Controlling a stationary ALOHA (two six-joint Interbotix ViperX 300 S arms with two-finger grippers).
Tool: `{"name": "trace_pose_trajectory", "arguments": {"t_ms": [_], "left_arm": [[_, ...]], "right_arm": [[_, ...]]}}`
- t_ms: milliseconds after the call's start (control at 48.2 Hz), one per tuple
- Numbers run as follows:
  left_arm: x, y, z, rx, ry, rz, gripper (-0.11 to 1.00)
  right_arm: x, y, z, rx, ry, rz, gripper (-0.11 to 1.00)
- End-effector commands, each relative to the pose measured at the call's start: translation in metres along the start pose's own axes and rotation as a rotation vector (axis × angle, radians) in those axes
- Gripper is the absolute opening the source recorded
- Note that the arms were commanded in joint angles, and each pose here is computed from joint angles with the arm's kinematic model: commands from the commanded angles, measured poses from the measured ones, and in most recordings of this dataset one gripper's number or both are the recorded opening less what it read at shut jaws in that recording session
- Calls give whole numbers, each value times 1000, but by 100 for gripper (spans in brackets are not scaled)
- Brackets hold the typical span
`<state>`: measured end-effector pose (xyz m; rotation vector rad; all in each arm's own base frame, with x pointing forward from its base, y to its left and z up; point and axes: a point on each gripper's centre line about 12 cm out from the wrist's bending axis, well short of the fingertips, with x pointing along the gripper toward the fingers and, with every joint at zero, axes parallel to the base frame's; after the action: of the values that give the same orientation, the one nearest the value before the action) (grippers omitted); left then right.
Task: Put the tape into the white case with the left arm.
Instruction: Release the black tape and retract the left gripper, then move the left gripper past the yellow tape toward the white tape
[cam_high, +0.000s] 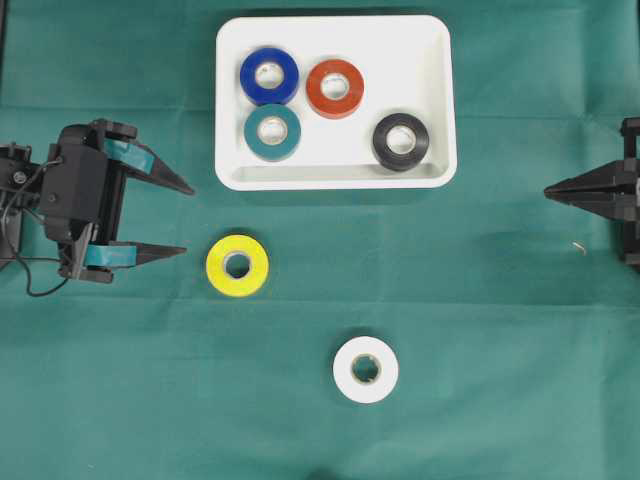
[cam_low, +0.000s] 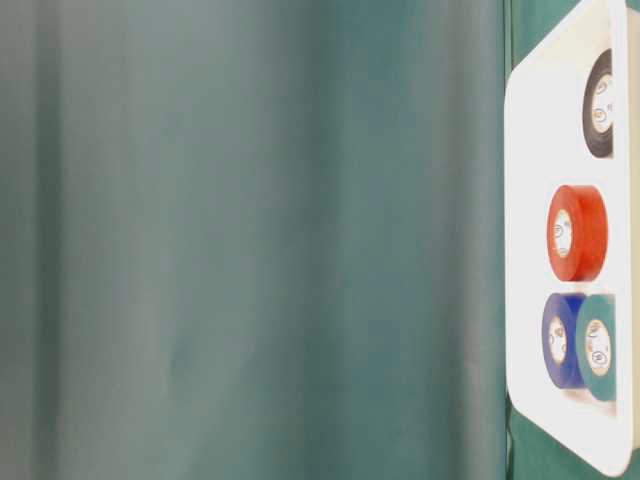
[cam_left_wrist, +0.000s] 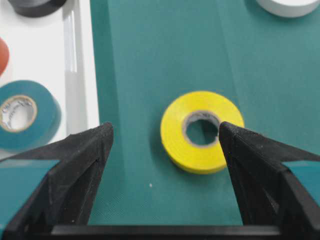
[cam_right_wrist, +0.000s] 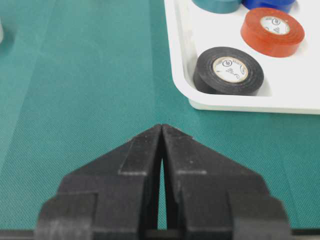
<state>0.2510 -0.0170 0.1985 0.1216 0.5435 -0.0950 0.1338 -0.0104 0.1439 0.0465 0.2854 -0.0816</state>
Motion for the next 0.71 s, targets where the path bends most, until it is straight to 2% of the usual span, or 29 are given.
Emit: {"name": "trace_pose_trajectory", "arguments": {"t_ms": [0,685], "left_arm": [[-2,-2,5,3,-25,-5,85],[0,-7,6,12,-44,-20,84]], "right_arm": [[1,0,5,-3,-15,0,-9],[1,0,5,-3,-15,0,-9]]}}
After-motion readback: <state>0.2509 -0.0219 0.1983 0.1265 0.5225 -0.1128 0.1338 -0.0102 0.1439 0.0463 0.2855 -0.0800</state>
